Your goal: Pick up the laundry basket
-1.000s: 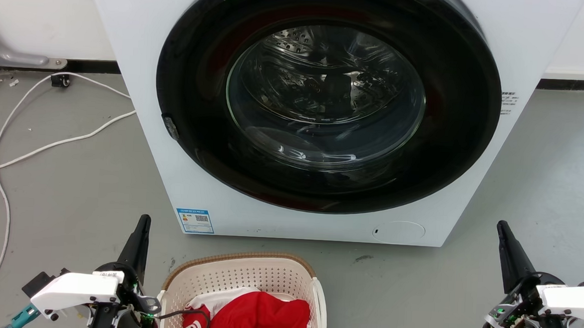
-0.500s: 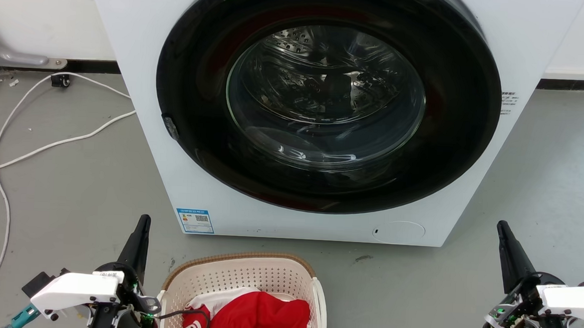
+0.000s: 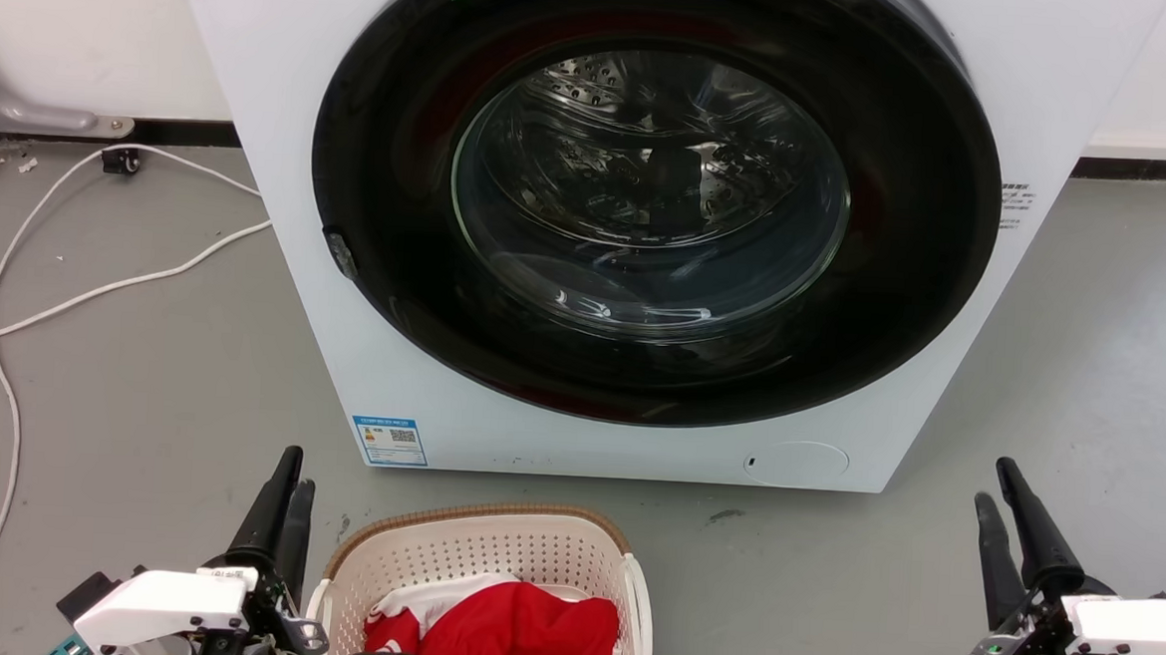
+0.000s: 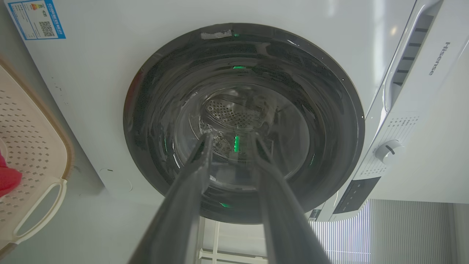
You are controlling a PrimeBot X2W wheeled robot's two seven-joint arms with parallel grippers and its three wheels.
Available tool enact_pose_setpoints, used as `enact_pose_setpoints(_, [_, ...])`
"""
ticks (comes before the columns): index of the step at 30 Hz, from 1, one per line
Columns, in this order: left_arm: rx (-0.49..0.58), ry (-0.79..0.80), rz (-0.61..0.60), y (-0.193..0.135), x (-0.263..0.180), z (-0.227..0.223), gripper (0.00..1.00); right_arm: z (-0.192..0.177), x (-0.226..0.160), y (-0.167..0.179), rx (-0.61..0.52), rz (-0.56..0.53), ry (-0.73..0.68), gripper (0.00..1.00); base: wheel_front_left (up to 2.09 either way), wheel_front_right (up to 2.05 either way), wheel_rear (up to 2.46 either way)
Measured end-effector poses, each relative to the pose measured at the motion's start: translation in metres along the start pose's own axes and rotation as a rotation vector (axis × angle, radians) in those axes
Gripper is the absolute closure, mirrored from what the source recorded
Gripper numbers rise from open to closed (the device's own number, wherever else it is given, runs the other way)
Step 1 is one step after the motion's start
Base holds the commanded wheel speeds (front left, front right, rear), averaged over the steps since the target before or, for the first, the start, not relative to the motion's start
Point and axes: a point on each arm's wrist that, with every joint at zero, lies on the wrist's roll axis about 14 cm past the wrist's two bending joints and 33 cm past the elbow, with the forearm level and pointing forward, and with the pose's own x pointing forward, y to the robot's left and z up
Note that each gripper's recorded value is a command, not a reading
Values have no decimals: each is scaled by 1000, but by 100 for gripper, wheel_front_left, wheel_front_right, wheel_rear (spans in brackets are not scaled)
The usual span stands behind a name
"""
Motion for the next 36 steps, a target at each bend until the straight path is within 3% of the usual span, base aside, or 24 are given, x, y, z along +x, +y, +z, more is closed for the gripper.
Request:
enact_pose_setpoints(13, [58,6,-17,-7,5,-13,0,3,0,7,-35,19,-44,0,0,0,0])
enact_pose_setpoints(36, [531,-1,-107,-38,13,-28,0,8,0,32,-505,83,-97,0,0,0,0])
